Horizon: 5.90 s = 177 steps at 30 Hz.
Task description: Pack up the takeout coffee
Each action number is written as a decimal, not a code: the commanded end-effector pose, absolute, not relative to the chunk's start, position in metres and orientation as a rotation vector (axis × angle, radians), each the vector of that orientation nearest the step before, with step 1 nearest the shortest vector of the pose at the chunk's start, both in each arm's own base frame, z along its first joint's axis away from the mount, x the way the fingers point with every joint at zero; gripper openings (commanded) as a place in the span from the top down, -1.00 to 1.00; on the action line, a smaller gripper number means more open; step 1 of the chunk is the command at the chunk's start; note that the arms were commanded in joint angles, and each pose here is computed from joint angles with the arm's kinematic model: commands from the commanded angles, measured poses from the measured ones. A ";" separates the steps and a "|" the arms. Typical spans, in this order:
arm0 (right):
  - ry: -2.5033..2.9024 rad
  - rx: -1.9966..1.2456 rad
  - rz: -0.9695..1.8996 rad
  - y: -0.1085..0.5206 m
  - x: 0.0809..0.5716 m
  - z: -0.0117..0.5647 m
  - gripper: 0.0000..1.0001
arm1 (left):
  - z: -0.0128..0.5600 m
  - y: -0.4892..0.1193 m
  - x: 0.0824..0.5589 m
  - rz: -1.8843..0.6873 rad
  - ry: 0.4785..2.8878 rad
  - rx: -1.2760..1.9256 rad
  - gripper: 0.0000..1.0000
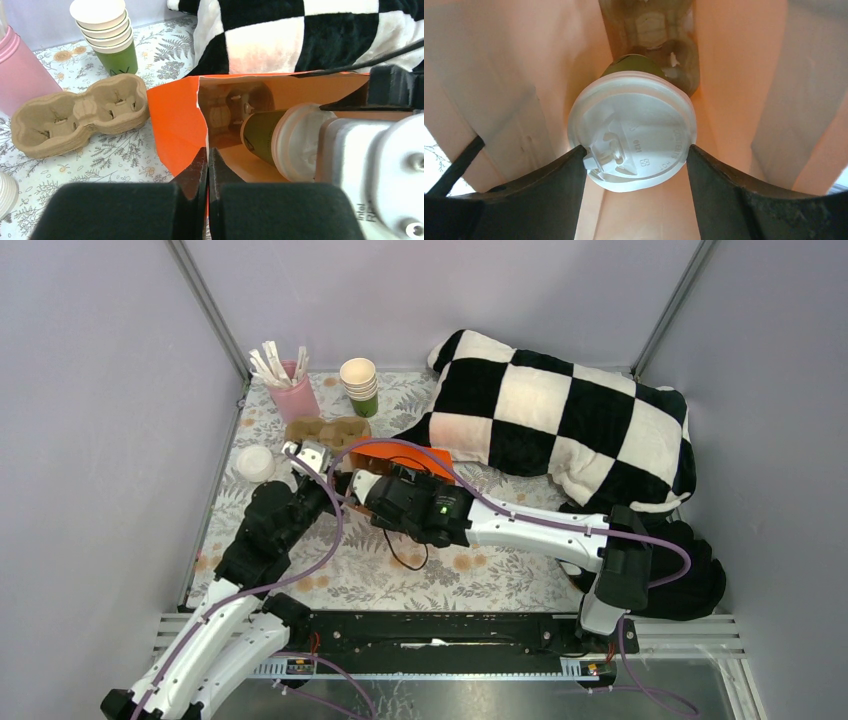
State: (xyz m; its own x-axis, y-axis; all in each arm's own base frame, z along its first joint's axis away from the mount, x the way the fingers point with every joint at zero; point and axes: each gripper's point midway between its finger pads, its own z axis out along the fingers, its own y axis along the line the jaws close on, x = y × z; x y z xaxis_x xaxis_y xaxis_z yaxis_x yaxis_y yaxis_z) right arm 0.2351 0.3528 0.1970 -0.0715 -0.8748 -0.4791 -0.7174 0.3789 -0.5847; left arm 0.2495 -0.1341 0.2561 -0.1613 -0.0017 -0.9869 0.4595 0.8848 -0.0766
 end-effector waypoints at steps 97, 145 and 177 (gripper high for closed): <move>1.741 -1.349 -0.324 0.324 0.324 0.158 -0.57 | 0.212 -0.123 0.238 -0.412 1.816 0.281 1.00; 1.876 -1.367 -0.142 0.318 0.310 0.164 -0.99 | 0.224 -0.125 0.246 -0.436 1.993 0.119 1.00; 1.992 -1.457 -0.092 0.320 0.264 0.175 -0.99 | 0.252 -0.118 0.247 -0.399 2.015 0.076 1.00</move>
